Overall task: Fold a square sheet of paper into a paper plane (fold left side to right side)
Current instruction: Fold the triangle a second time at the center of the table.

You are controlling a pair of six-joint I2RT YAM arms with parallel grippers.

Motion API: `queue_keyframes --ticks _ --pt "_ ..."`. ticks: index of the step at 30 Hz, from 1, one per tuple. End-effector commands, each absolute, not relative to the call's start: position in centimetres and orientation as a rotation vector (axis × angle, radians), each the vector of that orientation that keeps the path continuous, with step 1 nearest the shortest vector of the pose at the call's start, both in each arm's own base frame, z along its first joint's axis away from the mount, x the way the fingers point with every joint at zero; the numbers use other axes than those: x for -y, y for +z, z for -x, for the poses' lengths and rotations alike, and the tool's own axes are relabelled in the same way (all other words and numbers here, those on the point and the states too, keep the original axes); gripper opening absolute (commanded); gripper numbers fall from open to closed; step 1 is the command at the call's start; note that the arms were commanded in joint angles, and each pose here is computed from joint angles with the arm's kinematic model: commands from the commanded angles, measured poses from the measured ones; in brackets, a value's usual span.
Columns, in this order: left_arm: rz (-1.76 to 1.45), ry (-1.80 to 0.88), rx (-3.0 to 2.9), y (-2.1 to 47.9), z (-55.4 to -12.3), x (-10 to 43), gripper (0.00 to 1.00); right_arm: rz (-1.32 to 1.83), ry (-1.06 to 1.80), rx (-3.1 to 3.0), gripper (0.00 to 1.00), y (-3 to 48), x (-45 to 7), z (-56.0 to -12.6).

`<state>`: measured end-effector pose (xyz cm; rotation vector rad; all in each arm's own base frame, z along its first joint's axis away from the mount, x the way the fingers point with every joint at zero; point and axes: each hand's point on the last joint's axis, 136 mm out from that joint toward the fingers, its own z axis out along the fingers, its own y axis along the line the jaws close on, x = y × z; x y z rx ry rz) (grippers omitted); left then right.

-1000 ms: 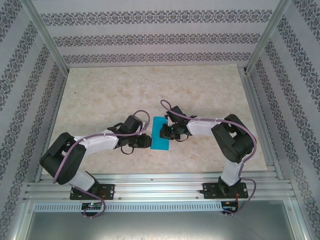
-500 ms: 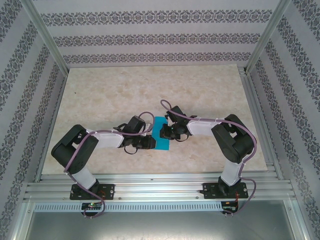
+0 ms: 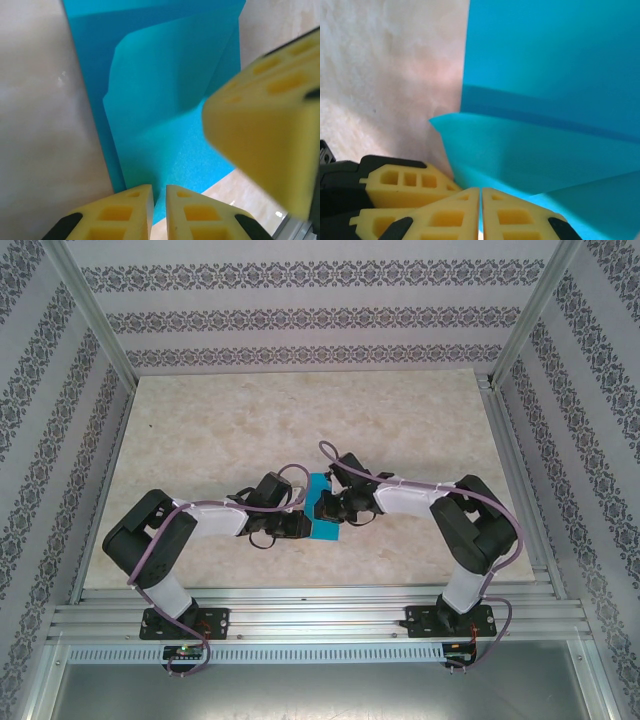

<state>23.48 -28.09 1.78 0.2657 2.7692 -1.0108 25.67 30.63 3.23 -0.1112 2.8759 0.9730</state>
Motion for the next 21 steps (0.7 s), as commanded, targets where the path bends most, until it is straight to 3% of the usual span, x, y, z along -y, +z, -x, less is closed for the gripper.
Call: queue_keyframes --ticks 1,12,21 --pt "-0.259 -0.839 -2.866 -1.1 -22.0 25.8 0.17 0.099 1.041 -2.913 0.10 2.3 -32.0 -24.8" --pt "-0.266 -0.749 -2.901 -2.0 -21.3 24.9 0.14 0.065 0.894 -3.016 0.10 -0.6 -29.8 -24.5" --pt "-0.252 -0.706 -2.945 -3.5 -20.0 23.7 0.13 0.029 0.682 -2.928 0.11 0.3 -23.9 -29.6"
